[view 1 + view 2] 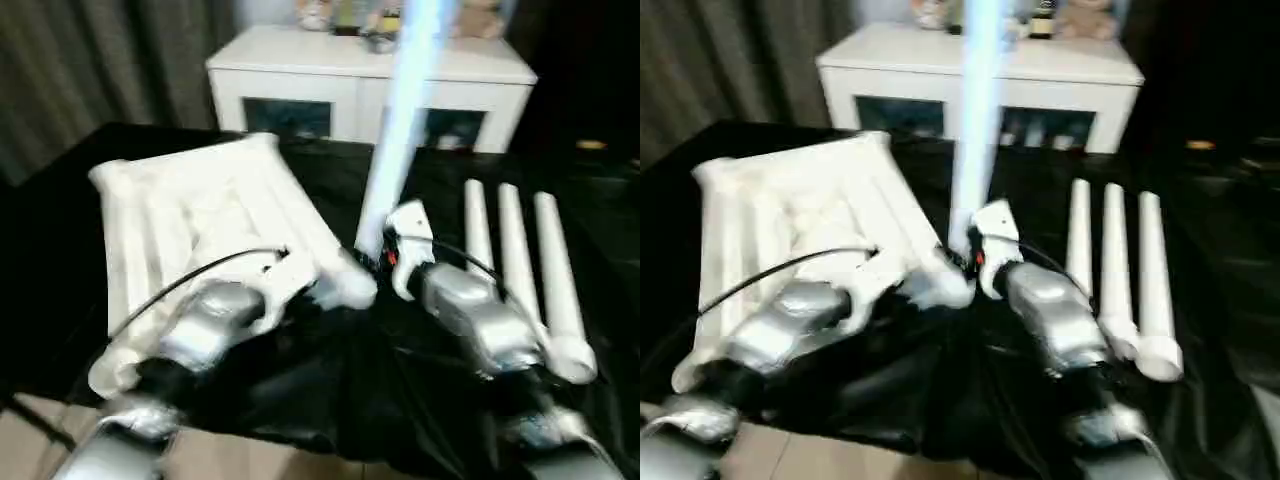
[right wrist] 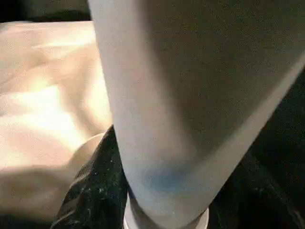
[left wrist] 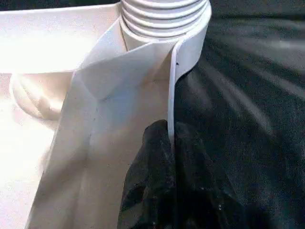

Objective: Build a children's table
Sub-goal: Rotate leg to tighten

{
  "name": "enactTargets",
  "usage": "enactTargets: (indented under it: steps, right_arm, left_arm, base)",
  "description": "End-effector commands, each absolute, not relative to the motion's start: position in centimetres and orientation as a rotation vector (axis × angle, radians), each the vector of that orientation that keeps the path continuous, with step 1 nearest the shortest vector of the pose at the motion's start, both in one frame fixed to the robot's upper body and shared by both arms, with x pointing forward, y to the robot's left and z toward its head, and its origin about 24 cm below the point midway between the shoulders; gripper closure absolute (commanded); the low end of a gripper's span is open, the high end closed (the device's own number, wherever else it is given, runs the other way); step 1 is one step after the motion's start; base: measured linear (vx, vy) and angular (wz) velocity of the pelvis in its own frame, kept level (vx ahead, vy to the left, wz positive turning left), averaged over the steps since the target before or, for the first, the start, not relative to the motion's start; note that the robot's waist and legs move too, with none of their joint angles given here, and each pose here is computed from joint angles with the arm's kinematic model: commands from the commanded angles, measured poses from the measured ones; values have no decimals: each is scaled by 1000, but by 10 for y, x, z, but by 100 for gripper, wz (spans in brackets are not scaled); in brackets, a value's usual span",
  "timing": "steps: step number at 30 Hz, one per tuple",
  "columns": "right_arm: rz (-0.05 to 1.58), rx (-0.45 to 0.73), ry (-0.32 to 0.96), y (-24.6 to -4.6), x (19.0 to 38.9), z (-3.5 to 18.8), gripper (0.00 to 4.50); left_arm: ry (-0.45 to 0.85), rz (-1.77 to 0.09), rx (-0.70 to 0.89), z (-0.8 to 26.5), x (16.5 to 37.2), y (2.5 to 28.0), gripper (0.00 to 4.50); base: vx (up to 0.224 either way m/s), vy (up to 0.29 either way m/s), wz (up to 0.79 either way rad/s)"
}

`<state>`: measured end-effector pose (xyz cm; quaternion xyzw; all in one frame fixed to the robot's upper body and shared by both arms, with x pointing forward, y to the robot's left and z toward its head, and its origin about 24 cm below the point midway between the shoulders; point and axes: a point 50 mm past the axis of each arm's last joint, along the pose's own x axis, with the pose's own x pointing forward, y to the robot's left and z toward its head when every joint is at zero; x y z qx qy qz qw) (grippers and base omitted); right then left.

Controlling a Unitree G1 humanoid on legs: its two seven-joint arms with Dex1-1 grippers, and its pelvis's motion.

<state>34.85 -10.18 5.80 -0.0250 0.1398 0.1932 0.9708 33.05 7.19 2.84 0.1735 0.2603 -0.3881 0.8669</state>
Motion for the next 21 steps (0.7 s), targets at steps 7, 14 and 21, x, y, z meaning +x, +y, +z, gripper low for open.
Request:
enactTargets:
  steps: [7,14,21]
  right_arm:
    - [198,-43,596,-101,332,-7,264]
    - [148,-22,615,-98,338,-6,264]
    - [175,8,639,-93,340,-7,264]
  left_arm:
    - [526,-602,269,34,339,47,450]
    - [561,-549,315,30,340,63,450]
    - [562,-577,340,29,338,67,450]
  base:
    - [-29,52,-1]
    - [37,7,-13]
    - [0,0,0]
